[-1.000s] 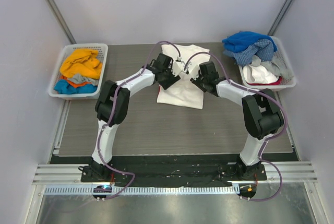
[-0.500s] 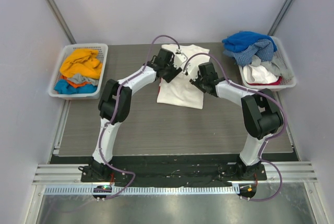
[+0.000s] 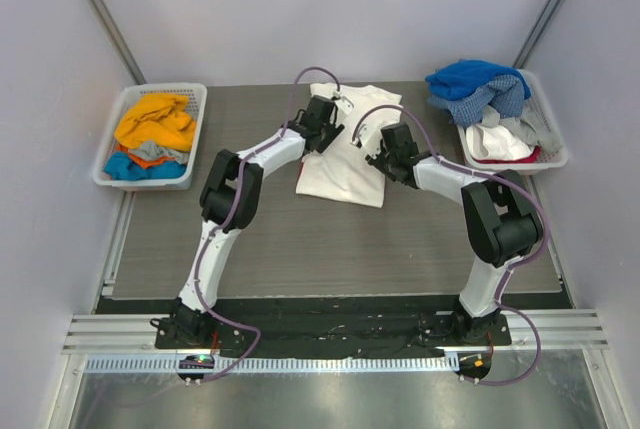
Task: Fold and stack the t-shirts
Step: Fold the folded rectangular tshirt in 1/3 of the way
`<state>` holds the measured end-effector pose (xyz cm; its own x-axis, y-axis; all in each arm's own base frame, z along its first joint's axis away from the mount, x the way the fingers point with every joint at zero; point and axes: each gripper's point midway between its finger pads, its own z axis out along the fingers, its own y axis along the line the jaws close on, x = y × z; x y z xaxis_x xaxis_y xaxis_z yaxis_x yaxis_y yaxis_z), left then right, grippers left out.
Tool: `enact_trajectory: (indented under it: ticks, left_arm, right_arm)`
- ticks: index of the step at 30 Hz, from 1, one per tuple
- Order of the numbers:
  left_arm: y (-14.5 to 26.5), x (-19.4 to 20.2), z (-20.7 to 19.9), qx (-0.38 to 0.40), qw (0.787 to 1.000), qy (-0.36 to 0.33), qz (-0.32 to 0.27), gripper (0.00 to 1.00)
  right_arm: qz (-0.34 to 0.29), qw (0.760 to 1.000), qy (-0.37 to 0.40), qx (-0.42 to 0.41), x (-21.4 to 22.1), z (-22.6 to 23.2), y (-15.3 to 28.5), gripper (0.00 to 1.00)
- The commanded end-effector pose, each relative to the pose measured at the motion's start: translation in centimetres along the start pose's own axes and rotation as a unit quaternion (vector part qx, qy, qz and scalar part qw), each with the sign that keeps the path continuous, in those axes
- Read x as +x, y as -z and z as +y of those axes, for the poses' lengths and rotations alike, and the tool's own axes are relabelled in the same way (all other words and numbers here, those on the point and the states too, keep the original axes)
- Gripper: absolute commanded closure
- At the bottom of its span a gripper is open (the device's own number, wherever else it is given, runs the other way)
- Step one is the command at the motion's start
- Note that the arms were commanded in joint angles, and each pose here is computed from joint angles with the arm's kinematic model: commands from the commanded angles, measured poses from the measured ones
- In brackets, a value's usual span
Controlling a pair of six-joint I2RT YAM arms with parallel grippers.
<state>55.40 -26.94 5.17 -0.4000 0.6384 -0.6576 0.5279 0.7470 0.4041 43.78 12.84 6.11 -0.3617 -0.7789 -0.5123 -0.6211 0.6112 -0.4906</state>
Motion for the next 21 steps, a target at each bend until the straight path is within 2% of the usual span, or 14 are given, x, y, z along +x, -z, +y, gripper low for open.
enact_trajectory:
  ticks: [1, 8, 12, 17, 19, 21]
  left_arm:
    - [1.0, -4.2, 4.5, -0.086, 0.994, 0.037, -0.049, 0.41]
    - [4.5, -6.4, 5.6, -0.078, 0.993, 0.055, -0.07, 0.39]
    - [8.3, -7.4, 6.4, -0.071, 0.992, 0.058, -0.087, 0.34]
    - [11.3, -3.9, 4.7, -0.027, 0.997, 0.035, -0.061, 0.29]
    - [12.7, -2.5, 3.4, 0.007, 0.998, 0.023, -0.055, 0.27]
    - [13.1, -0.2, 1.7, 0.044, 0.999, 0.008, -0.029, 0.27]
  right_arm:
    - [-0.017, 1.0, -0.001, 0.021, -1.0, -0.9, 0.3, 0.64]
    - [-0.02, 1.0, -0.005, 0.019, -1.3, -0.6, 1.1, 0.63]
    - [-0.022, 1.0, -0.007, 0.016, -1.4, 0.0, 2.3, 0.61]
    - [-0.031, 0.999, 0.007, 0.005, -1.6, 2.1, 4.4, 0.5]
    - [-0.041, 0.999, 0.013, 0.004, -2.3, 2.8, 5.5, 0.42]
    - [-0.041, 0.999, 0.017, 0.0, -2.3, 3.5, 6.1, 0.41]
